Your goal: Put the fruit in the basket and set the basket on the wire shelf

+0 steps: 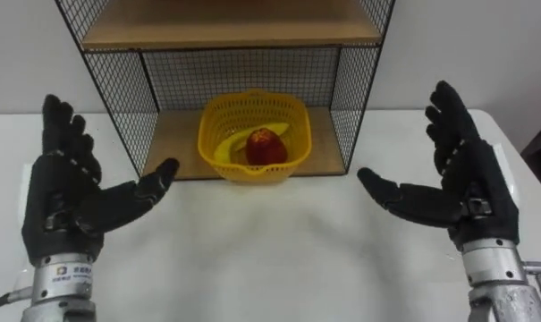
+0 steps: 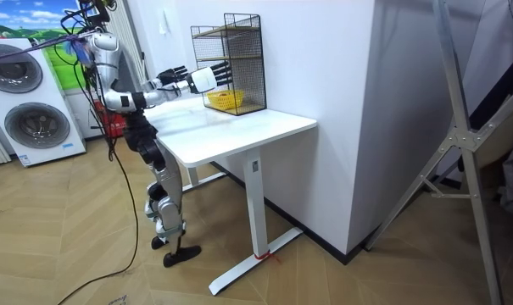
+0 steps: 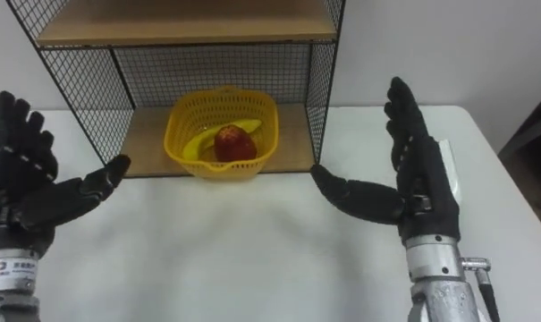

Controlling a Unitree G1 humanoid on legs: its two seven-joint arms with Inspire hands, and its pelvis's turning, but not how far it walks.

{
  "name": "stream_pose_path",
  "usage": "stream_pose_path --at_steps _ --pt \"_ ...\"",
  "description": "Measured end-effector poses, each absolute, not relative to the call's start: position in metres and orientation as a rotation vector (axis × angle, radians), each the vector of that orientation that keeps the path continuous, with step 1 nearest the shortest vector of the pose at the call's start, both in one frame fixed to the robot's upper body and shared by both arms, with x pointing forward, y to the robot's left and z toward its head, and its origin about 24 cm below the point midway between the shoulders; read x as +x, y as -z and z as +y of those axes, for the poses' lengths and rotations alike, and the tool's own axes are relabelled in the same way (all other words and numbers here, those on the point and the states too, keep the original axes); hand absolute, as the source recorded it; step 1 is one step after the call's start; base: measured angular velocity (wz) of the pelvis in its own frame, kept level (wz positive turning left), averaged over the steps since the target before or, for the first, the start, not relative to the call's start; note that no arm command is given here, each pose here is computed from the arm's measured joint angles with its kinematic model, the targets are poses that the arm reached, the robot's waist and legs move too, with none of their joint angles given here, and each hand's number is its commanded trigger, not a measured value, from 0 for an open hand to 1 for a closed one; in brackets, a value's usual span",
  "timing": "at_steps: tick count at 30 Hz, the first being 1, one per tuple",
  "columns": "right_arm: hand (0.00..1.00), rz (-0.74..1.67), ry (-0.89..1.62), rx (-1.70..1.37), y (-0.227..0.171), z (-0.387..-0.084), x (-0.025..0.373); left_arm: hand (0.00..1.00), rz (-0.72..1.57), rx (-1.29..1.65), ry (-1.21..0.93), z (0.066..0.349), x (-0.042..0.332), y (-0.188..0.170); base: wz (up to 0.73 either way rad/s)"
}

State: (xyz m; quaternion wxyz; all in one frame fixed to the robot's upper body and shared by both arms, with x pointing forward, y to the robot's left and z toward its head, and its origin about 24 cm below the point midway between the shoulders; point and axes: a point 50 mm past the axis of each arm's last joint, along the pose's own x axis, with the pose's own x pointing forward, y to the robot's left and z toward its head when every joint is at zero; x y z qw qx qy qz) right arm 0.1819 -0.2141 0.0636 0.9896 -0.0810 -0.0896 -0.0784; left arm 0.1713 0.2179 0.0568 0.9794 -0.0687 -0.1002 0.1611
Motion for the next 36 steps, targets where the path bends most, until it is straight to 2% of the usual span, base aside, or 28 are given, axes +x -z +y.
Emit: stream_pose_path --at_steps 5,9,14,19,24,29,34,36 --pt "0.00 -0.294 0.334 -0.230 -0.087 -0.230 0.169 0.00 -0.298 -0.140 -0.507 0.235 0.162 -0.070 0.00" --pt "0.00 -0.462 0.541 -0.243 -0.113 -0.248 0.158 0.00 -0.426 -0.102 -0.716 0.259 0.150 -0.094 0.00" --pt "0.00 -0.670 0.840 -0.322 -0.150 -0.292 0.141 0.00 -0.677 0.034 -0.990 0.293 0.125 -0.137 0.00" --pt "0.00 -0.961 1.145 -0.451 -0.207 -0.336 0.115 0.00 -1.039 0.223 -1.238 0.332 0.091 -0.202 0.04" --pt "0.00 -1.031 1.395 -0.422 -0.232 -0.381 0.099 0.00 -1.219 0.256 -1.399 0.360 0.074 -0.241 0.06" --pt "0.00 -0.998 1.689 -0.313 -0.251 -0.434 0.070 0.00 -1.213 0.257 -1.600 0.405 0.064 -0.268 0.10" --pt "0.00 -0.800 1.991 -0.183 -0.268 -0.498 0.049 0.00 -1.017 0.164 -1.869 0.472 0.054 -0.290 0.00" --pt "0.00 -0.721 2.074 -0.127 -0.267 -0.511 0.040 0.00 -0.918 0.156 -1.955 0.490 0.048 -0.290 0.02"
